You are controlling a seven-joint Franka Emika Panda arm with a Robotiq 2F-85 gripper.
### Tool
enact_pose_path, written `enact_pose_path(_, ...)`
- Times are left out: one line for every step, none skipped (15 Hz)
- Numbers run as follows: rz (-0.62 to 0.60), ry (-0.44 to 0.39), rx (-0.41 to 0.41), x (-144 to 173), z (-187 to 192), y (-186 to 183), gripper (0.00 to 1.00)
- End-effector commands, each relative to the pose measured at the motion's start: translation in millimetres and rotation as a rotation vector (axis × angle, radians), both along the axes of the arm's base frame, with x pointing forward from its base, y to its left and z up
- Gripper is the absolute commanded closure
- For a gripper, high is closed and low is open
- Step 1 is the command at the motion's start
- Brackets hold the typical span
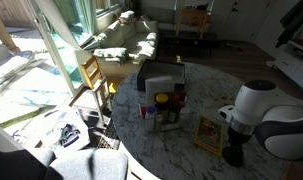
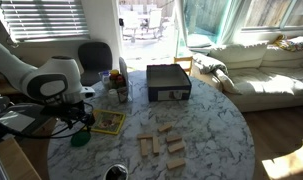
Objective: Put the green lid on the yellow tin
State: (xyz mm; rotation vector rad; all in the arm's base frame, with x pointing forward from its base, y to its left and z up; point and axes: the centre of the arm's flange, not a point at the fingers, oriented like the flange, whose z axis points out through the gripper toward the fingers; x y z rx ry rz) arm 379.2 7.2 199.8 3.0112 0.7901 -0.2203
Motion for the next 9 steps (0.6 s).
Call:
enact_pose_path(-0.016, -0.059, 0.003, 3.8, -19.9, -24.0, 0.00)
enact_pose_path(-0.021, -0.058, 0.002, 4.5, -23.9, -30.0, 0.00)
enact_pose_path(-0.021, -0.060, 0.001, 4.3, -26.0, -35.6, 0.00)
enact_pose_path(-0.024, -0.060, 0.001, 3.7, -27.8, -40.3, 0.00)
enact_pose_path(-0.029, -0.062, 0.000, 3.2, -29.4, -45.1, 0.00)
enact_pose_path(-0.030, -0.061, 0.002, 2.8, -31.2, -48.6, 0.00)
enact_pose_path(-0.030, -0.058, 0.000, 2.3, -33.5, -52.1, 0.13)
enact_pose_path(-0.031, -0.059, -0.001, 2.3, -34.6, -54.6, 0.26)
enact_pose_path(-0.032, -0.059, 0.001, 2.3, -36.0, -56.6, 0.34)
